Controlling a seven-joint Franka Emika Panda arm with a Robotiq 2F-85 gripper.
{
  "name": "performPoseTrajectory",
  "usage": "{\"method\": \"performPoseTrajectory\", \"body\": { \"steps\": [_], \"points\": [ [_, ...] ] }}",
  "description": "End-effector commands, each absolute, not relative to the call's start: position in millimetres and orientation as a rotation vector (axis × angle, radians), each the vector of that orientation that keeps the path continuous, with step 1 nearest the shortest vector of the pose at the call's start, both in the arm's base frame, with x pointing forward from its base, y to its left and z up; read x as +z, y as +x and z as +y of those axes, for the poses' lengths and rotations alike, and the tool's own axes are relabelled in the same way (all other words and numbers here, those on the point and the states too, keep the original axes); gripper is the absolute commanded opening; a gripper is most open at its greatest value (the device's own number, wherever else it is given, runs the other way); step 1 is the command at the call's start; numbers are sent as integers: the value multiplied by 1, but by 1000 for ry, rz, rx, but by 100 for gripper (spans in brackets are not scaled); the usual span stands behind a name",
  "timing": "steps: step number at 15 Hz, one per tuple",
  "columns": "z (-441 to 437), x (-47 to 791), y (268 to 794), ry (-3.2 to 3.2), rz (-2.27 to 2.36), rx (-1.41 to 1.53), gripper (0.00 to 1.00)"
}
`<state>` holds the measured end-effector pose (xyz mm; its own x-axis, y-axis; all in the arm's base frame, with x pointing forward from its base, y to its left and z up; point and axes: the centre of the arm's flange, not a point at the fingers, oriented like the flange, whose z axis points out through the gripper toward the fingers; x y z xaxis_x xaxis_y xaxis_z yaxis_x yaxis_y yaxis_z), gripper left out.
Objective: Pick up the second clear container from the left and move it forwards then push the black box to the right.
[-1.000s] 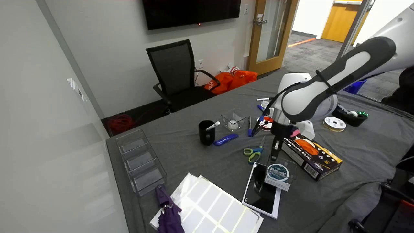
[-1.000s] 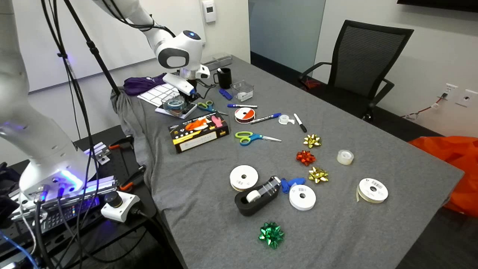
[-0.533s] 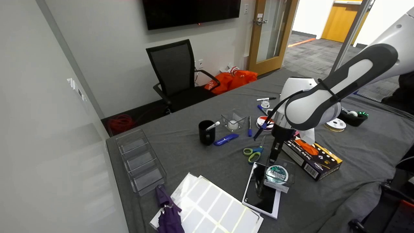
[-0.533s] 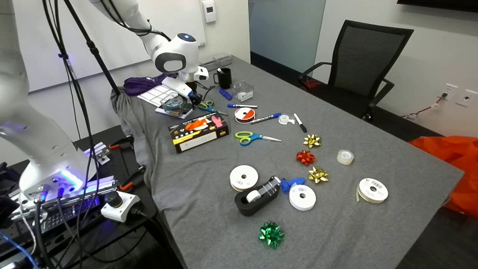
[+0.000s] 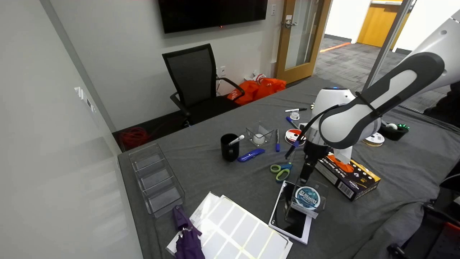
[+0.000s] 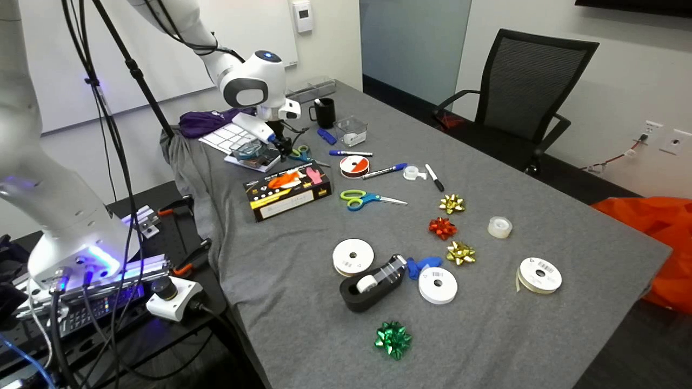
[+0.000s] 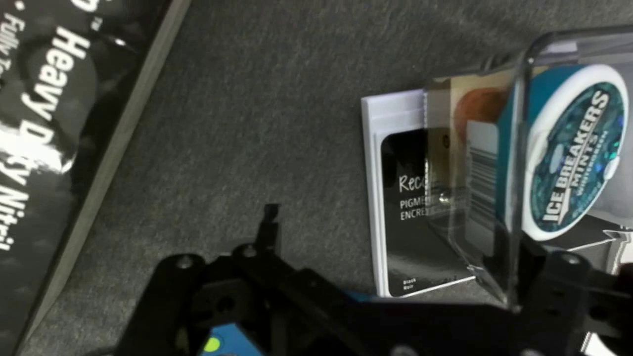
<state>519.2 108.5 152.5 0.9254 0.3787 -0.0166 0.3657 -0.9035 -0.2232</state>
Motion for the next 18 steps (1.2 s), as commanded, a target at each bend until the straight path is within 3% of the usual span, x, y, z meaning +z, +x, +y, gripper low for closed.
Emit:
{"method": "performPoseTrajectory", "body": {
  "steps": [1,10,18],
  "points": [
    [119,181,499,-2878,-529,148,100],
    [144,256,486,-2838,-417,227,100],
    [130,282,506,-2915,-401,55,100]
  ]
}}
